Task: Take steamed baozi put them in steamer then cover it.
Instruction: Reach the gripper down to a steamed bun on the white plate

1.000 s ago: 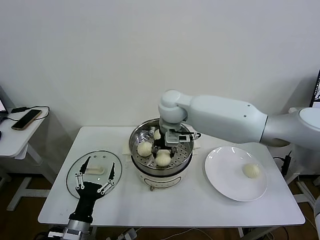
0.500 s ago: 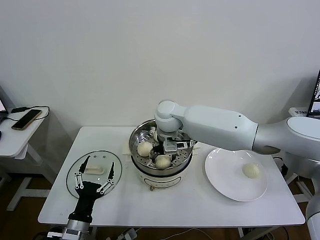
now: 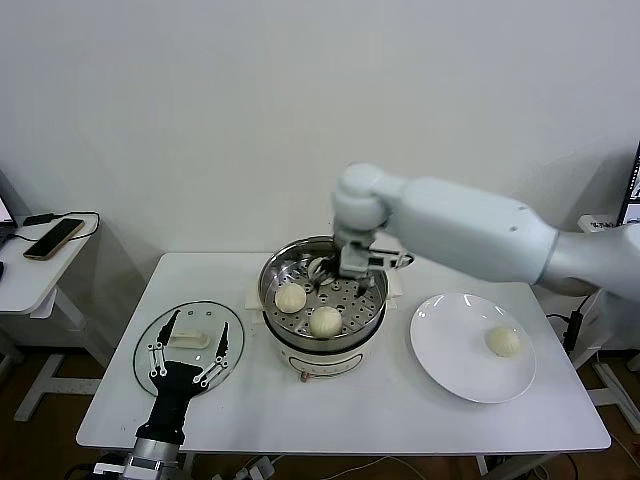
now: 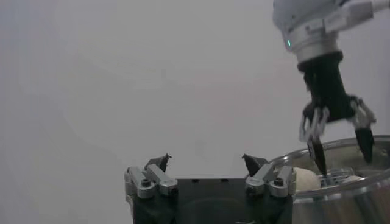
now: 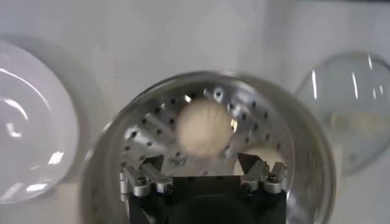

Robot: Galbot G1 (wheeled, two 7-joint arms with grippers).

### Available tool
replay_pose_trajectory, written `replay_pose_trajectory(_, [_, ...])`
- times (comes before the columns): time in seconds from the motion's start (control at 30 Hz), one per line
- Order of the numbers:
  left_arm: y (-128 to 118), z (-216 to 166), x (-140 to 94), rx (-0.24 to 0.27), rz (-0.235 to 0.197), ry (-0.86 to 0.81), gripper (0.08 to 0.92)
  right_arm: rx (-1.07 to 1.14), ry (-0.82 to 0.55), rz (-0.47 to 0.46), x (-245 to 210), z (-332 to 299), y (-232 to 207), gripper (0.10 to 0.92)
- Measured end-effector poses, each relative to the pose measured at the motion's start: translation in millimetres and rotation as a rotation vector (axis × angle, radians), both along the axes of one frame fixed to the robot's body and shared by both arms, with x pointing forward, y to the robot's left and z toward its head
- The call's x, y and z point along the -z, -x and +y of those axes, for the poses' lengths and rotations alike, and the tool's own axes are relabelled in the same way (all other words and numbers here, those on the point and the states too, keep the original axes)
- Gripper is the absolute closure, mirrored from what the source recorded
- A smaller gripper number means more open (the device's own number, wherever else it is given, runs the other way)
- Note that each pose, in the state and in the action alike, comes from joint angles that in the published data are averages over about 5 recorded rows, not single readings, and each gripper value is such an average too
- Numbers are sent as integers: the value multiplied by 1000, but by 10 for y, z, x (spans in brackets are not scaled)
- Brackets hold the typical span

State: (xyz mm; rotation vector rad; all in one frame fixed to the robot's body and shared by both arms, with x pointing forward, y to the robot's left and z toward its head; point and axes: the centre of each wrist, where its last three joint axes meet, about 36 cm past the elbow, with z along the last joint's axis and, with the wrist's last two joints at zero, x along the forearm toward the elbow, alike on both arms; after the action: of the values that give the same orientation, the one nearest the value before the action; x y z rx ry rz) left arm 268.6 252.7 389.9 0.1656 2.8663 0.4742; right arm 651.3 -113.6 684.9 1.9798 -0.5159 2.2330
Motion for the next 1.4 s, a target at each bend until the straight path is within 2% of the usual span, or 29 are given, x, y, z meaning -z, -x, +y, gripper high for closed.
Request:
replay_pose_trajectory(0.17, [4,-15,-7,4,0,1,177,338,-77,44,-173,-818,-252,200])
replay_pose_trajectory(0.33, [6,-32,-7,6,3,4,177,640,-118,87,-154,-1725,-419,200])
replay_pose_trajectory(0.5, [9,-30,-4,4,6,3,177,879,-135,121,45,-2572,-458,200])
replay_pose_trajectory(0.67, [20,-28,1,2,10,3,177,1039,-131,153,428,-3172,-407,200])
replay_pose_trajectory(1.03, [34,-32,10,-2,19,1,177,1226,-104,199,1424,-3834,-186,200])
replay_pose_trajectory(1.4, [44,-13,31,-10,25,-1,177,1277,-93,227,1896,-3862,-126,200])
